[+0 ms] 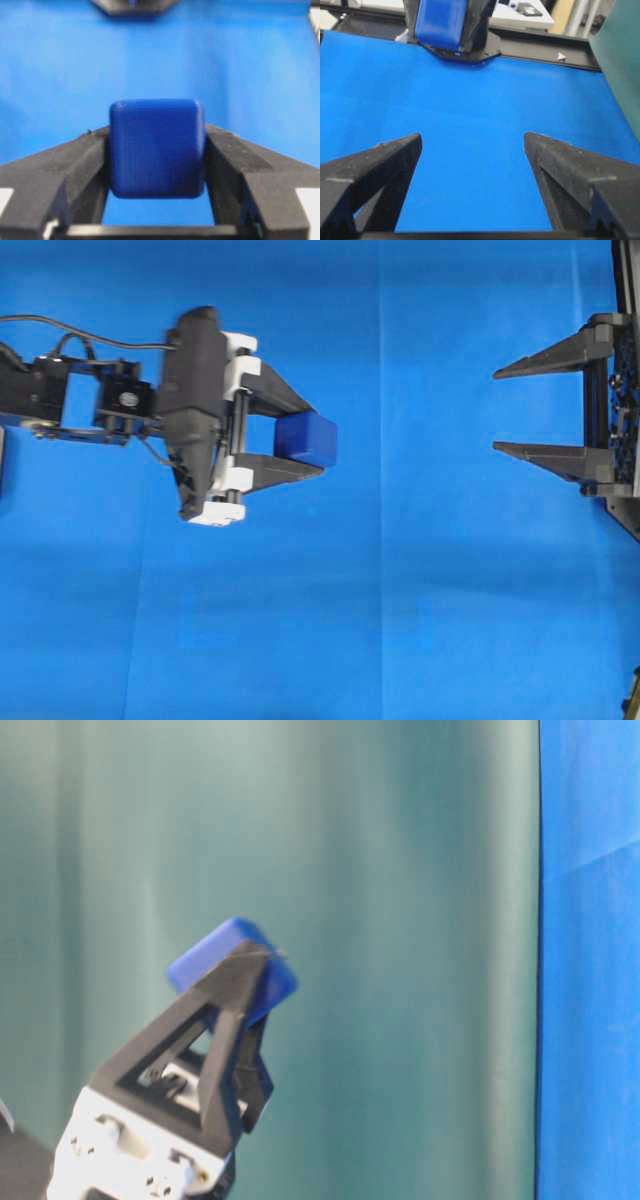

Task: Handover the blue block to the right arm after grasping it with the left arm, then place it in the designated position.
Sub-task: 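Lift the blue cube with the left gripper and raise it up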

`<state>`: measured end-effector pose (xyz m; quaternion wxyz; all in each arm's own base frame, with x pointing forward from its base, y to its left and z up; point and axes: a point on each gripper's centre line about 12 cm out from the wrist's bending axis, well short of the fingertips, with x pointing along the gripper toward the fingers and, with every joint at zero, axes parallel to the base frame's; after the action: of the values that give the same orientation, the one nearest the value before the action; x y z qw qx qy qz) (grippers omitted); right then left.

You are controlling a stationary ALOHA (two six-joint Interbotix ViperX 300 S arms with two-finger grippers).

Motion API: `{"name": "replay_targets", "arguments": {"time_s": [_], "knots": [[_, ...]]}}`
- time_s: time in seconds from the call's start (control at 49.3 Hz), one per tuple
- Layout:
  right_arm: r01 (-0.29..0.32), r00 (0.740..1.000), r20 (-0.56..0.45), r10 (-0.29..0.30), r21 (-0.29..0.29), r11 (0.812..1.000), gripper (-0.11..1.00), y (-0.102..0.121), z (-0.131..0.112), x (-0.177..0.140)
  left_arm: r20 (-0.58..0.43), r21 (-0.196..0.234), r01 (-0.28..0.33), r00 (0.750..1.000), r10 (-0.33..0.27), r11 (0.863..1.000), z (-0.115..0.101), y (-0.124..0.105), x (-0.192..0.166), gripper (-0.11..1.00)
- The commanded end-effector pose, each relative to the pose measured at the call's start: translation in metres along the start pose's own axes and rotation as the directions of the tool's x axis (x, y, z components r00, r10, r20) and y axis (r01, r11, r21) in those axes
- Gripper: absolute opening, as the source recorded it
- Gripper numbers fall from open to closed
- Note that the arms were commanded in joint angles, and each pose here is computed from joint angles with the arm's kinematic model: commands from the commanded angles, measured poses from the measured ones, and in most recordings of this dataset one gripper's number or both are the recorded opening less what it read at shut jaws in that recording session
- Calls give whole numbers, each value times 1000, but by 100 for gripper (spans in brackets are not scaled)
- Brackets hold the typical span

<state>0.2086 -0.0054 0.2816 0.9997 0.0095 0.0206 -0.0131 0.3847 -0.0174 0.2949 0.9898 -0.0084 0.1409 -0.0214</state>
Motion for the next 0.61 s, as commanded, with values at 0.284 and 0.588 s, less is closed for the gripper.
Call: {"name": "replay_targets", "arguments": {"time_s": [0.284,0.588], "knots": [[1,999,35,-1,-1,1000,95,0,13,2,169,9,6,986,-7,1000,5,0,-14,46],[-5,1000,29,7,-71,997,95,1,12,3,171,8,6,985,-7,1000,6,0,-14,46]]}}
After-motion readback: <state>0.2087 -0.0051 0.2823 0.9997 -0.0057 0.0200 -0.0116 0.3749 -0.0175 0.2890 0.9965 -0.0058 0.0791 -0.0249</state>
